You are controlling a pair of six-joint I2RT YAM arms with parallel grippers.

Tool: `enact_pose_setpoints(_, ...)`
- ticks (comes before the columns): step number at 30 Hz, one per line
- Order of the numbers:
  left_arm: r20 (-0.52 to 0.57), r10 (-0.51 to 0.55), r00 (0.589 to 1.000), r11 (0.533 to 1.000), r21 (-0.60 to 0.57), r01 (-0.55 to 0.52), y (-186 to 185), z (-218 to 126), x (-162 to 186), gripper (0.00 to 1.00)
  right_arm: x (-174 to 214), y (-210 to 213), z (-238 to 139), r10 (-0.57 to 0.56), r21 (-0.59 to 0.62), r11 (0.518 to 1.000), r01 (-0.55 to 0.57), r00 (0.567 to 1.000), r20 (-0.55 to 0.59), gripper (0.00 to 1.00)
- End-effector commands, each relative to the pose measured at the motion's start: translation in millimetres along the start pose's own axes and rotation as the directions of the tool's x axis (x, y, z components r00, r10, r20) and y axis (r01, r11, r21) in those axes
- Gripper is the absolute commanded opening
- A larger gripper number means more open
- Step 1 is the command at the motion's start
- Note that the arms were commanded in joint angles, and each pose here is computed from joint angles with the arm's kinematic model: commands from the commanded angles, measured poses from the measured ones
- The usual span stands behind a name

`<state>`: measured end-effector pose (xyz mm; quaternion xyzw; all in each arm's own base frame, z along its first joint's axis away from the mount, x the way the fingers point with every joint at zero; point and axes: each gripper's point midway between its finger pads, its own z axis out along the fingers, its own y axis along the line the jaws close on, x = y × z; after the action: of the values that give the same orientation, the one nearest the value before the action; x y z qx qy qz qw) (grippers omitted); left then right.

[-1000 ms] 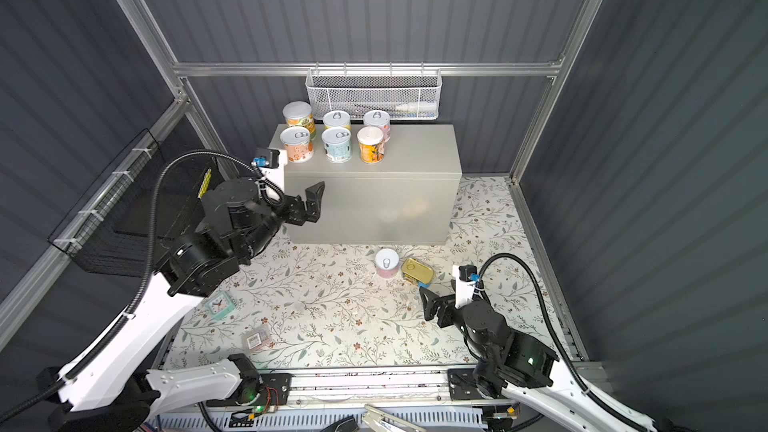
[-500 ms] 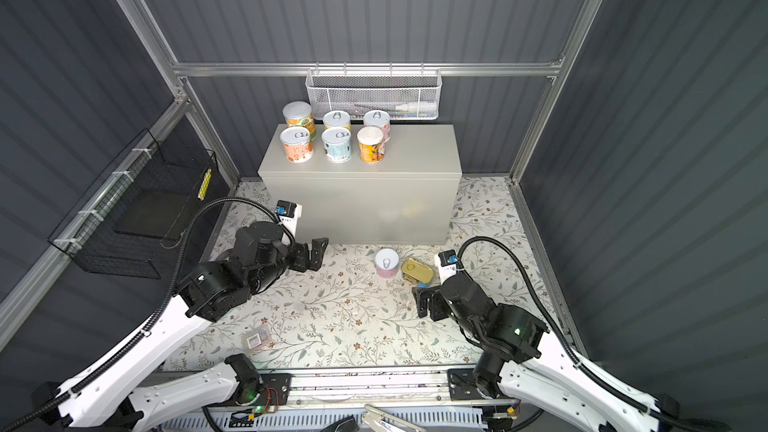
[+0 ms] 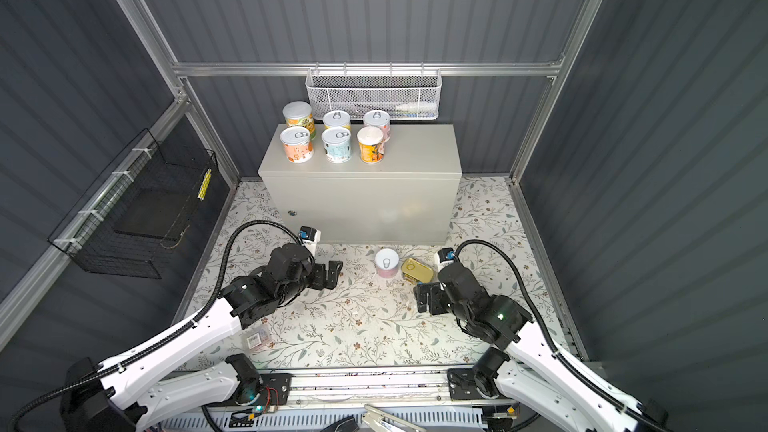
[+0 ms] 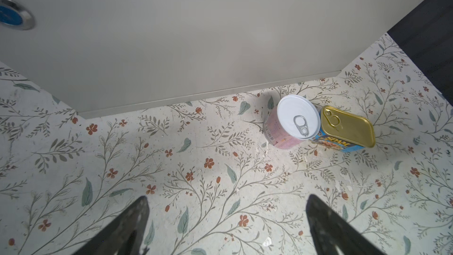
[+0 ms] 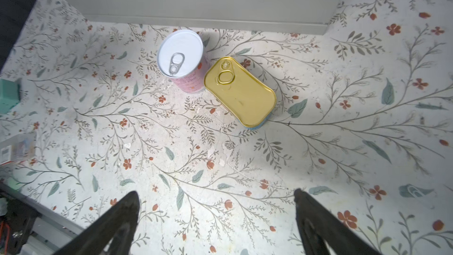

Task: Place and organize the canned foods onto the counter
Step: 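Lower the open right gripper over the gold tin beside the pink can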

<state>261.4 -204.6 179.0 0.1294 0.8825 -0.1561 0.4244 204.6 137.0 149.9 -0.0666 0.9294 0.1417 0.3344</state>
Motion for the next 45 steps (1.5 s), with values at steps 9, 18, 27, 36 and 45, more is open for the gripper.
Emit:
enact_pose_setpoints(9, 0.186, 0.105, 0.977, 0.975, 0.174, -0.138, -29.6, 20.3, -0.8, 1.0, -20.8, -18.5, 23.1, -0.037, 0.067, 0.997, 0.043, 0.995, -0.096, 0.99)
enact_pose_setpoints(18, 0.228, 0.075, 0.971, 0.959, 0.252, -0.133, -34.7, 17.9, 15.6, 1.0, -22.9, -26.1, 38.3, -0.053, 0.098, 0.993, 0.071, 0.983, -0.178, 0.99)
enact_pose_setpoints(27, 0.225, 0.082, 0.971, 0.971, 0.2, -0.129, -24.3, 21.1, 19.7, 1.0, -17.8, -32.1, 50.7, -0.058, 0.109, 0.991, 0.083, 0.975, -0.215, 0.99)
enact_pose_setpoints(36, 0.22, 0.082, 0.972, 0.974, 0.191, -0.125, -22.2, 21.8, 21.0, 1.0, -17.5, -33.4, 60.8, -0.097, 0.109, 0.986, 0.127, 0.965, -0.243, 0.99)
enact_pose_setpoints(45, 0.184, 0.085, 0.979, 0.974, 0.191, -0.12, -23.9, 32.2, 26.6, 1.0, -22.2, -23.0, 78.1, -0.159, 0.054, 0.982, 0.179, 0.951, -0.266, 0.99)
